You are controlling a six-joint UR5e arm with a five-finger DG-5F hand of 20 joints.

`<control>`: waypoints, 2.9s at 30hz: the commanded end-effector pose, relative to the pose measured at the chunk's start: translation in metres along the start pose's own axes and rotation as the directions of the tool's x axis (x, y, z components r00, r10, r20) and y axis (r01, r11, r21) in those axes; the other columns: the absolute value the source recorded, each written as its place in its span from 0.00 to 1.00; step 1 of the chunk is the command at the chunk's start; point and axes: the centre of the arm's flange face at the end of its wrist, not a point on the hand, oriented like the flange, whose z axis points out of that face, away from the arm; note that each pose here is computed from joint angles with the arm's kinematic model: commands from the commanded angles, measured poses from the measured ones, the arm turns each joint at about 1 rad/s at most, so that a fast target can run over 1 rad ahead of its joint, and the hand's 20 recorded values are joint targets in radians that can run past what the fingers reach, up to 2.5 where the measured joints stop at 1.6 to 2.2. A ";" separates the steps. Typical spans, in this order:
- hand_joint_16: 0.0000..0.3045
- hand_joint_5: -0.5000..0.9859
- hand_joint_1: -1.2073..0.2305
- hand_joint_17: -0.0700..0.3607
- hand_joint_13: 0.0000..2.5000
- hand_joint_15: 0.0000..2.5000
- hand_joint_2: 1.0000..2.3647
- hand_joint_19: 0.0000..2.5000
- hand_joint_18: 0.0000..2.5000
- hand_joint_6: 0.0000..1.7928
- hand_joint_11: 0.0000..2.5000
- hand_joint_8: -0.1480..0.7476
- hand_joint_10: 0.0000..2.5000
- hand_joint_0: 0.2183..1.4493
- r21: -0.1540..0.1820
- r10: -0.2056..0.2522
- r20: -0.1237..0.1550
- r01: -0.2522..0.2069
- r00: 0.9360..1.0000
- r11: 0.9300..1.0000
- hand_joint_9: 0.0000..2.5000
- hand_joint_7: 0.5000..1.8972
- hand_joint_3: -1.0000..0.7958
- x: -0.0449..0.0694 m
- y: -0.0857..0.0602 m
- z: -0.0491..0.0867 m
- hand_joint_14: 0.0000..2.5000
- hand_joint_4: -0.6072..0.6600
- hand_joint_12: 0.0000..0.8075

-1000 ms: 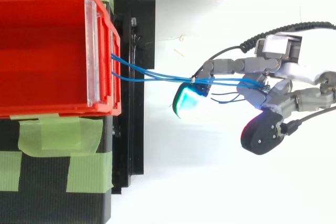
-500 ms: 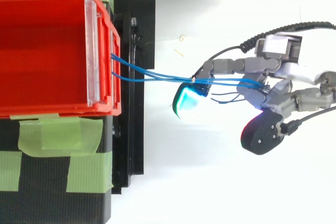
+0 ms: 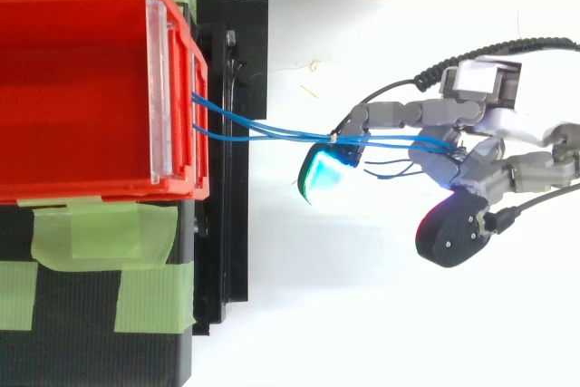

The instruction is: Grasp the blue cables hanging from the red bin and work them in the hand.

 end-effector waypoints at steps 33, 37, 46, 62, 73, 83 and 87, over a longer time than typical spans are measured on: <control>0.73 0.46 0.45 0.55 0.69 0.75 0.00 0.22 0.88 0.00 1.00 0.71 1.00 0.43 0.000 0.000 0.002 0.000 1.000 1.000 0.42 0.46 0.00 -0.001 0.000 0.000 1.00 0.74 0.89; 0.73 0.46 0.45 0.55 0.69 0.75 0.00 0.22 0.88 0.00 1.00 0.71 1.00 0.43 0.000 0.000 0.002 0.000 1.000 1.000 0.42 0.46 0.00 -0.001 0.000 0.000 1.00 0.74 0.89; 0.73 0.46 0.45 0.55 0.69 0.75 0.00 0.22 0.88 0.00 1.00 0.71 1.00 0.43 0.000 0.000 0.002 0.000 1.000 1.000 0.42 0.46 0.00 -0.001 0.000 0.000 1.00 0.75 0.89; 0.73 0.45 0.45 0.55 0.69 0.75 0.00 0.22 0.88 0.00 1.00 0.71 1.00 0.43 0.017 -0.007 0.008 0.007 1.000 1.000 0.42 0.46 0.00 -0.004 -0.002 -0.002 1.00 0.73 0.89; 0.73 0.43 0.45 0.55 0.69 0.75 0.00 0.22 0.88 0.00 1.00 0.71 1.00 0.43 0.136 -0.046 -0.004 0.046 0.999 0.990 0.42 0.46 0.00 -0.004 -0.006 -0.008 1.00 0.71 0.89; 0.73 0.42 0.45 0.55 0.69 0.75 0.00 0.22 0.88 0.00 1.00 0.71 1.00 0.43 0.142 -0.053 0.034 0.048 0.998 0.989 0.42 0.45 0.00 -0.001 0.022 0.022 1.00 0.71 0.89; 0.73 0.41 0.45 0.55 0.69 0.75 0.00 0.22 0.88 0.00 1.00 0.71 1.00 0.43 0.136 -0.043 0.035 0.038 0.998 0.990 0.42 0.46 0.00 -0.003 0.033 0.029 1.00 0.70 0.89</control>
